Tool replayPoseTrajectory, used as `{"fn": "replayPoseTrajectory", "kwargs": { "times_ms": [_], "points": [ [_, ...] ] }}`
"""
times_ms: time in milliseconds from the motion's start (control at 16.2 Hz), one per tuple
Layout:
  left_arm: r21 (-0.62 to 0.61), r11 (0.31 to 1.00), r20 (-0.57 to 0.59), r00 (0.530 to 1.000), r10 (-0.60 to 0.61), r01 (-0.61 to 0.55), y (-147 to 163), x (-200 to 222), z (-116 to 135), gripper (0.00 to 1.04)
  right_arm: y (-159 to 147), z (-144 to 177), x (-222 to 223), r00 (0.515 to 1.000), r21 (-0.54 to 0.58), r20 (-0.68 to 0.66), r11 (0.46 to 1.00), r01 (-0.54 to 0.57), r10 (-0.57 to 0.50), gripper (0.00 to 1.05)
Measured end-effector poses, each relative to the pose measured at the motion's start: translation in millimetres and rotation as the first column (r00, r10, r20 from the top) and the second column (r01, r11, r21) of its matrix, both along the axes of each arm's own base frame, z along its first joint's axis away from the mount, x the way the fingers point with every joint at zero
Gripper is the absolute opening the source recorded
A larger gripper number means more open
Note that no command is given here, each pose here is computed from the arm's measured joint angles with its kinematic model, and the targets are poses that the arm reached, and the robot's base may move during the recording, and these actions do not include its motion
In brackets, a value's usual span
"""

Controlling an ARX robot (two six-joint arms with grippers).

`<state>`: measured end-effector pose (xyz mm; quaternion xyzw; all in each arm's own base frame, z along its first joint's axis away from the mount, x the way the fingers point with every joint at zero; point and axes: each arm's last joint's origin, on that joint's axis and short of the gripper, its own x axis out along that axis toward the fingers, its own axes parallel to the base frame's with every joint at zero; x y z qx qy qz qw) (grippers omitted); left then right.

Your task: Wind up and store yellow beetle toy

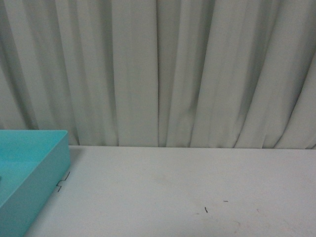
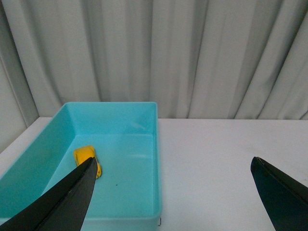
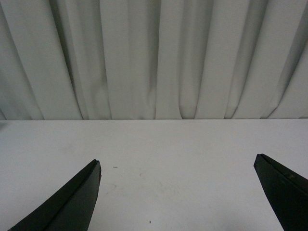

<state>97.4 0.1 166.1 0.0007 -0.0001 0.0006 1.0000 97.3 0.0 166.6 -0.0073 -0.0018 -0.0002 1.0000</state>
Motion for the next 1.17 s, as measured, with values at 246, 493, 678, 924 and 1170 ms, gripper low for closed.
{"fn": "replayPoseTrajectory", "kwargs": {
  "times_ms": [246, 493, 678, 924, 1170],
  "points": [
    [0.0, 1.0, 0.002, 1.0, 0.0, 0.0, 0.0, 0.0, 0.2, 0.98, 0.0, 0.0, 0.0, 1.0, 0.0, 0.0, 1.0, 0.0, 0.0, 0.98],
    [0.0, 1.0, -0.001, 1.0, 0.0, 0.0, 0.0, 0.0, -0.1, 0.98, 0.0, -0.3, 0.0, 1.0, 0.0, -0.003, 1.0, 0.0, 0.0, 0.98],
    [0.0, 1.0, -0.001, 1.0, 0.0, 0.0, 0.0, 0.0, -0.1, 0.98, 0.0, -0.1, 0.0, 1.0, 0.0, 0.0, 1.0, 0.0, 0.0, 0.98],
    [0.0, 1.0, 0.001, 1.0, 0.0, 0.0, 0.0, 0.0, 0.1, 0.98, 0.0, 0.1, 0.0, 1.0, 0.0, 0.001, 1.0, 0.0, 0.0, 0.98],
    [0.0, 1.0, 0.001, 1.0, 0.0, 0.0, 0.0, 0.0, 0.1, 0.98, 0.0, 0.1, 0.0, 1.0, 0.0, 0.001, 1.0, 0.0, 0.0, 0.98]
  ]
}}
